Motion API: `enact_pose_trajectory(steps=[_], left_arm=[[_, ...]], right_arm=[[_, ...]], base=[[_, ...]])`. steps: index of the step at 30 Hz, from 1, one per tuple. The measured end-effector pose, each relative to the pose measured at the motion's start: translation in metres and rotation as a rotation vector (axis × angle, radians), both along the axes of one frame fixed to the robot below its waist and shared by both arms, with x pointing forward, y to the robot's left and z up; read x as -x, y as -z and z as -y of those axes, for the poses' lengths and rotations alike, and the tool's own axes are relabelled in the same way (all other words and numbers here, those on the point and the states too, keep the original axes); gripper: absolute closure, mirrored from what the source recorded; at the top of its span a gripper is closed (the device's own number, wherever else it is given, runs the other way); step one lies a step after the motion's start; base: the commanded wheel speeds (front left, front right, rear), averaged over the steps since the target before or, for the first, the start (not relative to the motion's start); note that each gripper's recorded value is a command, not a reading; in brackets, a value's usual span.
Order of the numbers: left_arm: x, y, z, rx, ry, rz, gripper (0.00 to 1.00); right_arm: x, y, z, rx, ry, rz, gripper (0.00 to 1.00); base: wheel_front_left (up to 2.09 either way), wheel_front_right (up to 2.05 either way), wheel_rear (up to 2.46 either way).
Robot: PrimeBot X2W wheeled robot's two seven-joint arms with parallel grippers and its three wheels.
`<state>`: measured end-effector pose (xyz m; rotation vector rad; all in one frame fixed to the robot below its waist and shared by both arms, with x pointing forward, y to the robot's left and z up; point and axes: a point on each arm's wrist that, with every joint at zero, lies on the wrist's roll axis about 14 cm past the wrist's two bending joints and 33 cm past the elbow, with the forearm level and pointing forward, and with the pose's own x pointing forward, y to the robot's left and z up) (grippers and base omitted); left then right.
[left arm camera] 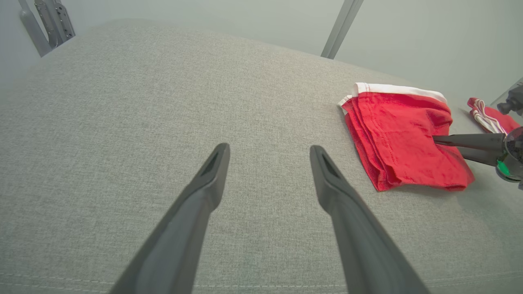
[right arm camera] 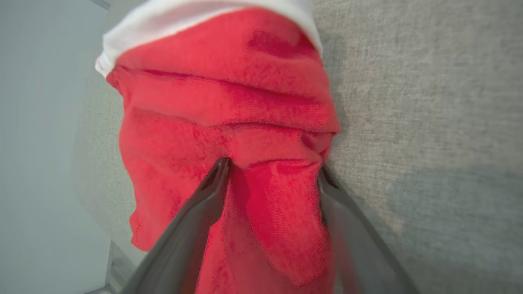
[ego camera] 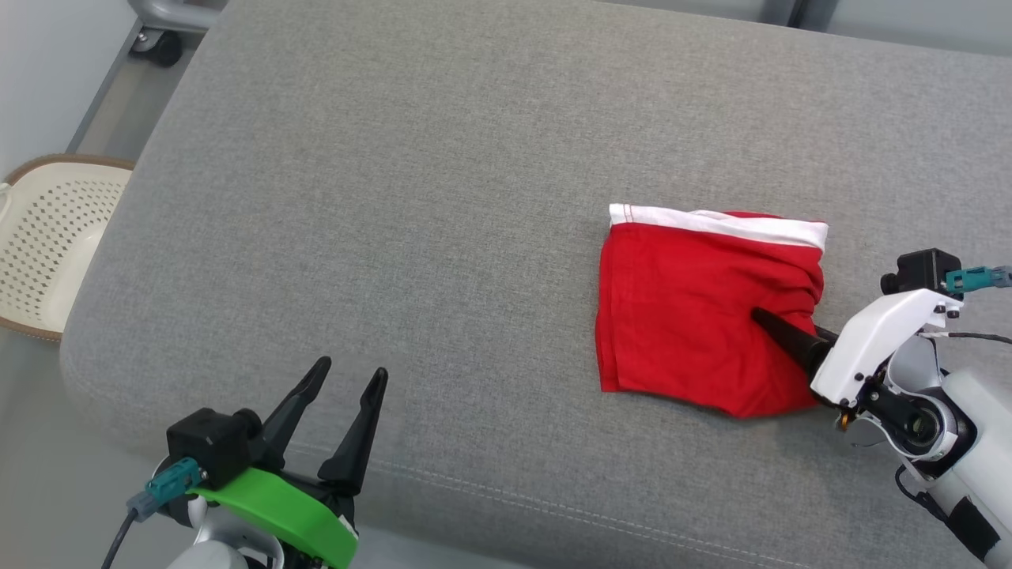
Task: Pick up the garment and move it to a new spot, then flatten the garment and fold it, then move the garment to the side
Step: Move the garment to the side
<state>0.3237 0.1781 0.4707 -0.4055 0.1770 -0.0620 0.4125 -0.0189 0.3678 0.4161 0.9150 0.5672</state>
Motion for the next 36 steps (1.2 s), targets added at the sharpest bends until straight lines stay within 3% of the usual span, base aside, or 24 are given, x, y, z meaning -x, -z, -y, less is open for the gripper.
enact_pose_trajectory(steps=[1,6,11,18,30,36], left_arm=[[0.000,-0.001,-0.001,-0.006,-0.002,0.004,0.00],[0.002,-0.003,-0.014,-0.022,-0.039,0.001,0.00],[-0.002,0.000,-0.019,-0.035,-0.038,-0.005,0.00],[-0.014,0.001,-0.007,-0.031,0.017,-0.004,0.00],[-0.038,0.010,0.016,-0.026,0.125,-0.028,0.00],[-0.051,0.022,0.029,-0.019,0.190,-0.070,0.00]], right_arm=[[-0.002,-0.001,-0.002,-0.022,0.006,-0.011,1.00],[0.002,-0.008,-0.022,-0.085,-0.089,-0.020,1.00],[-0.029,-0.030,0.009,0.023,-0.161,0.042,1.00],[-0.068,-0.055,0.089,0.192,-0.048,0.072,1.00],[-0.089,-0.082,0.180,0.238,0.199,0.067,1.00],[-0.095,-0.075,0.231,0.279,0.342,0.041,1.00]], base=[[0.00,0.00,0.00],[0.00,0.00,0.00],[0.00,0.00,0.00],[0.00,0.00,0.00],[0.00,0.00,0.00],[0.00,0.00,0.00]])
